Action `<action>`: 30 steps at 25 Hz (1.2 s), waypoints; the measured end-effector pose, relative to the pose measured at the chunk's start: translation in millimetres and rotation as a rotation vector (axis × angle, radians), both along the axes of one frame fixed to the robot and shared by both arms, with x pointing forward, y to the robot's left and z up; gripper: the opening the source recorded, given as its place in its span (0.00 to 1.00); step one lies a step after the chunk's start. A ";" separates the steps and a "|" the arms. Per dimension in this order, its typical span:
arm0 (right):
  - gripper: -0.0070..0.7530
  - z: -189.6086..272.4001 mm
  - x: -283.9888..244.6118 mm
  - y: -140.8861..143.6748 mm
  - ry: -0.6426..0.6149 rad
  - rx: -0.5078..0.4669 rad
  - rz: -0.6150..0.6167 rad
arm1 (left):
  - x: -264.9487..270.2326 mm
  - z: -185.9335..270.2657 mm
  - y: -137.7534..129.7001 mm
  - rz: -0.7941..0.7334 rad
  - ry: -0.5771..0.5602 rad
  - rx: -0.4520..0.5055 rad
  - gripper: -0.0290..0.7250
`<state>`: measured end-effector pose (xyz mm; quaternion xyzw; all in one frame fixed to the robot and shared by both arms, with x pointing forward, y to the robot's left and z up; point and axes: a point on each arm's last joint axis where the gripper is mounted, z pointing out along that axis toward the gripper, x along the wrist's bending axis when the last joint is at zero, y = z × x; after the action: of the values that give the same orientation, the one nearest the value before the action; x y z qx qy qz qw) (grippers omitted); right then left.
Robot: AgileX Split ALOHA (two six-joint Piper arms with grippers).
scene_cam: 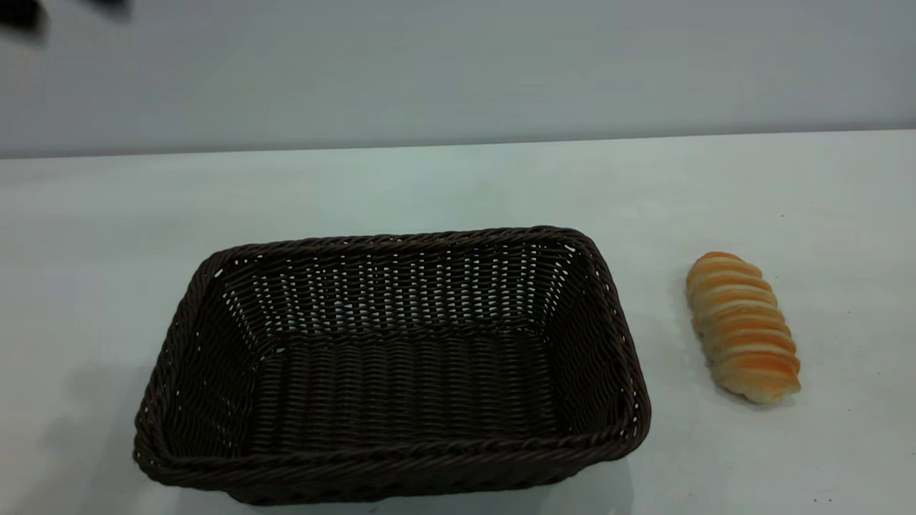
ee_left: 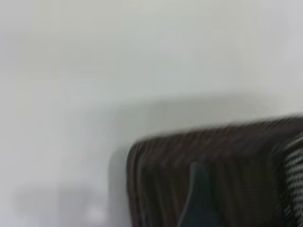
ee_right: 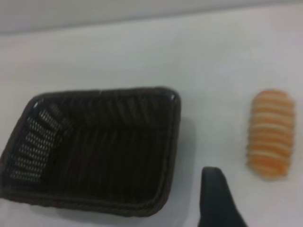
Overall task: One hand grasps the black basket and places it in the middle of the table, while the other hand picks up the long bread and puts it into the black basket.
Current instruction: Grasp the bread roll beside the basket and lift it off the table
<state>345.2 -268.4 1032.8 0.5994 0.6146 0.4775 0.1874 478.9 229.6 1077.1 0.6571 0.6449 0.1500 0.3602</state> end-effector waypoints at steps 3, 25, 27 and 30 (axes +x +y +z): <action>0.56 -18.0 34.7 -2.3 0.093 0.012 -0.001 | -34.8 40.8 9.0 -0.016 -0.176 -0.025 0.83; 0.56 -164.3 171.2 -9.0 0.469 0.011 0.067 | -214.8 113.1 47.9 -0.104 -0.698 -0.146 0.83; 0.56 -167.6 180.5 -5.3 0.464 -0.008 0.082 | -225.8 113.2 48.3 -0.139 -0.732 -0.139 0.83; 0.56 -173.6 192.4 4.0 0.464 -0.049 0.110 | -242.5 113.3 49.8 -0.174 -0.785 -0.143 0.83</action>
<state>537.6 -264.3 859.2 0.6538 0.6844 0.3214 0.0294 236.5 279.4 1190.4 0.5755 0.4089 0.3133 0.6352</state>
